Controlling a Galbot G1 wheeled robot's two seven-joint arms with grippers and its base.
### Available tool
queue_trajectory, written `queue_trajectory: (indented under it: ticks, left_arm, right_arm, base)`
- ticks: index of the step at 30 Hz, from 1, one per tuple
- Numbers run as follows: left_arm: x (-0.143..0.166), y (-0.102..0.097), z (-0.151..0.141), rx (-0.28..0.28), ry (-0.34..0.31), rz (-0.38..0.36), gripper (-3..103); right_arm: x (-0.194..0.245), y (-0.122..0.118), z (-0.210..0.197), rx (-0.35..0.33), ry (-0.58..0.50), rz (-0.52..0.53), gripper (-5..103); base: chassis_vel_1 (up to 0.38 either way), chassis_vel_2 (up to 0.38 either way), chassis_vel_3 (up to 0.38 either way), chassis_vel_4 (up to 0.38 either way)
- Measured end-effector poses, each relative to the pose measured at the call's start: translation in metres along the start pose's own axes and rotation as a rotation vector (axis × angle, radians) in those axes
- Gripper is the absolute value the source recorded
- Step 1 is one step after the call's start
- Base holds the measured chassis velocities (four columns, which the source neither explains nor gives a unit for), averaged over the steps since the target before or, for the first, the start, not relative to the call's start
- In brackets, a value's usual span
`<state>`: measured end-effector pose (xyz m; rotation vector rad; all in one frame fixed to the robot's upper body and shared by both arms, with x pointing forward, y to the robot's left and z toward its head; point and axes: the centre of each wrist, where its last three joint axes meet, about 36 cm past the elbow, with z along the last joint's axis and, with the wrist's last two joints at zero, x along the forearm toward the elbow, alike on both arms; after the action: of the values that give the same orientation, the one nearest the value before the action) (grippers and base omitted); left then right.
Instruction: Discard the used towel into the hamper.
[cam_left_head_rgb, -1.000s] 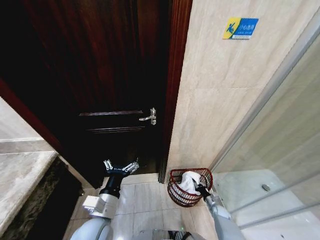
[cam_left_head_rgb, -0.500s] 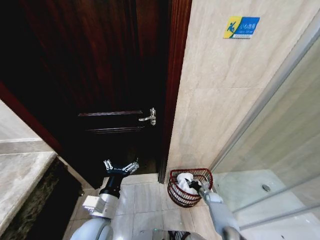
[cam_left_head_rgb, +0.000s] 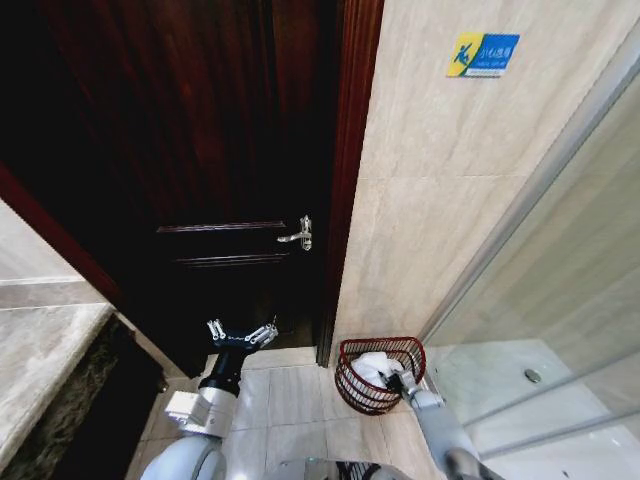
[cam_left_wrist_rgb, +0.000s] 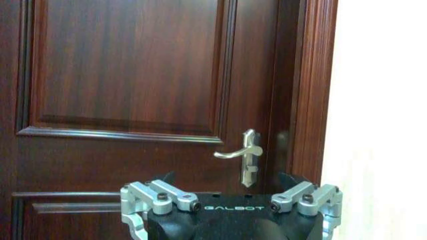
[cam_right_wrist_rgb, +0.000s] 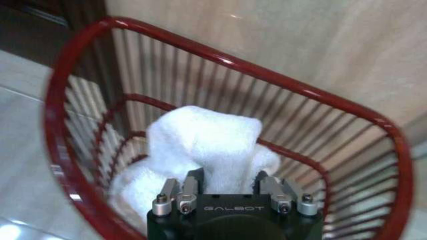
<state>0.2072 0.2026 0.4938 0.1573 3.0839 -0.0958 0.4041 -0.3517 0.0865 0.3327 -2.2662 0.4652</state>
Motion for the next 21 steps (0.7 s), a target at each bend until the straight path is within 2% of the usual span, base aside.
queue_trajectory:
  ticks: [3,7,8,9,11,12,15,16,17,20,21]
  left_arm:
    - [0.0,0.0,0.0,0.0,0.0,0.0,100]
    - [0.0,0.0,0.0,0.0,0.0,0.0,100]
    - [0.0,0.0,0.0,0.0,0.0,0.0,100]
    - [0.0,0.0,0.0,0.0,0.0,0.0,100]
    - [0.0,0.0,0.0,0.0,0.0,0.0,100]
    - [0.0,0.0,0.0,0.0,0.0,0.0,100]
    - [0.0,0.0,0.0,0.0,0.0,0.0,100]
    - [0.0,0.0,0.0,0.0,0.0,0.0,100]
    - [0.0,0.0,0.0,0.0,0.0,0.0,100]
    - [0.0,0.0,0.0,0.0,0.0,0.0,100]
    - [0.0,0.0,0.0,0.0,0.0,0.0,100]
  right_arm:
    - [-0.002,0.006,-0.007,-0.009,-0.021,0.007,54]
    - [-0.006,0.037,-0.012,-0.2,-0.206,-0.246,76]
    - [-0.006,0.037,-0.012,-0.2,-0.206,-0.246,76]
    - [-0.006,0.047,-0.012,-0.234,-0.22,-0.255,76]
    - [-0.007,0.058,-0.012,-0.253,-0.188,-0.186,86]
    - [-0.007,0.058,-0.012,-0.253,-0.188,-0.186,86]
    - [-0.001,0.05,0.001,-0.191,-0.081,0.002,99]
    - [0.002,0.043,0.006,-0.181,-0.067,0.067,100]
    - [0.002,0.043,0.006,-0.181,-0.067,0.067,100]
    - [0.018,0.022,0.017,-0.231,-0.106,0.175,100]
    - [0.018,0.022,0.017,-0.231,-0.106,0.175,100]
  base:
    - [0.0,0.0,0.0,0.0]
    - [0.0,0.0,0.0,0.0]
    - [0.0,0.0,0.0,0.0]
    - [0.0,0.0,0.0,0.0]
    - [0.0,0.0,0.0,0.0]
    - [0.0,0.0,0.0,0.0]
    - [0.0,0.0,0.0,0.0]
    - [0.0,0.0,0.0,0.0]
    - [0.0,0.0,0.0,0.0]
    - [0.0,0.0,0.0,0.0]
    - [0.0,0.0,0.0,0.0]
